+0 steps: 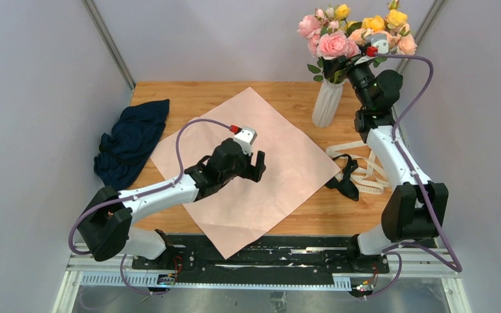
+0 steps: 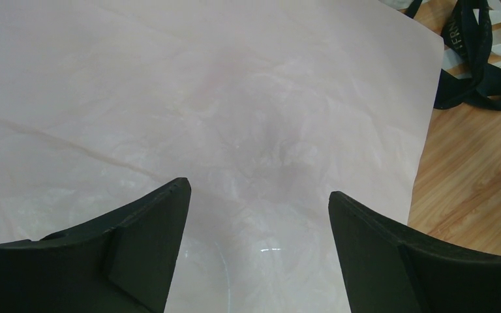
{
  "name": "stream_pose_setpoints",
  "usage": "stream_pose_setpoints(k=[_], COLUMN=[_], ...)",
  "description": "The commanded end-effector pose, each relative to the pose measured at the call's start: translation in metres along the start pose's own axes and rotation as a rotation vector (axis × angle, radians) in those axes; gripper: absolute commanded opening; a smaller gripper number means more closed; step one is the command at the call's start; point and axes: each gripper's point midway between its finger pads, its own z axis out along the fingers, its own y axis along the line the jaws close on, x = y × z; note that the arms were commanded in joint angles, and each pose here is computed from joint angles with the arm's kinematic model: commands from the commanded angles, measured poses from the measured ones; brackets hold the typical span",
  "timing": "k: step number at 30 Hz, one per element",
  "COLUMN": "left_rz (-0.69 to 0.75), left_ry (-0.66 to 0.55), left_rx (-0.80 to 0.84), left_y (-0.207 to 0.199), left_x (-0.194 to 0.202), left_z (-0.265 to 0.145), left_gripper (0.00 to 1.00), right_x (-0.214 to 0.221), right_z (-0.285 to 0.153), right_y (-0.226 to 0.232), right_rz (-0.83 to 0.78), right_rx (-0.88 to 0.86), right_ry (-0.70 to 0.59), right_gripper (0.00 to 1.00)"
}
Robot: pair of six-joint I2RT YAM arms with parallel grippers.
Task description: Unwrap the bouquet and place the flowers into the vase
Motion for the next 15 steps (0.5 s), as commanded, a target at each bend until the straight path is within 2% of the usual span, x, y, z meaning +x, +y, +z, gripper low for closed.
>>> stream_pose_setpoints(k=[1, 15], left_rz=[-0.012, -0.019], left_ry=[-0.035, -0.036], left_rx=[0.009, 0.007], left_y=[-0.002, -0.002], left_x=[-0.009, -0.009], left_z=[-0.003, -0.003], left_gripper=[0.88, 0.89], right_x=[-0.04, -0.056], right_z=[-0.009, -0.018], right_y=[0.007, 0.014], right_rz=[-0.004, 0.001], right_rx=[-0.025, -0.043], right_ry=[-0.079, -0.089], right_gripper=[0.83, 0.84])
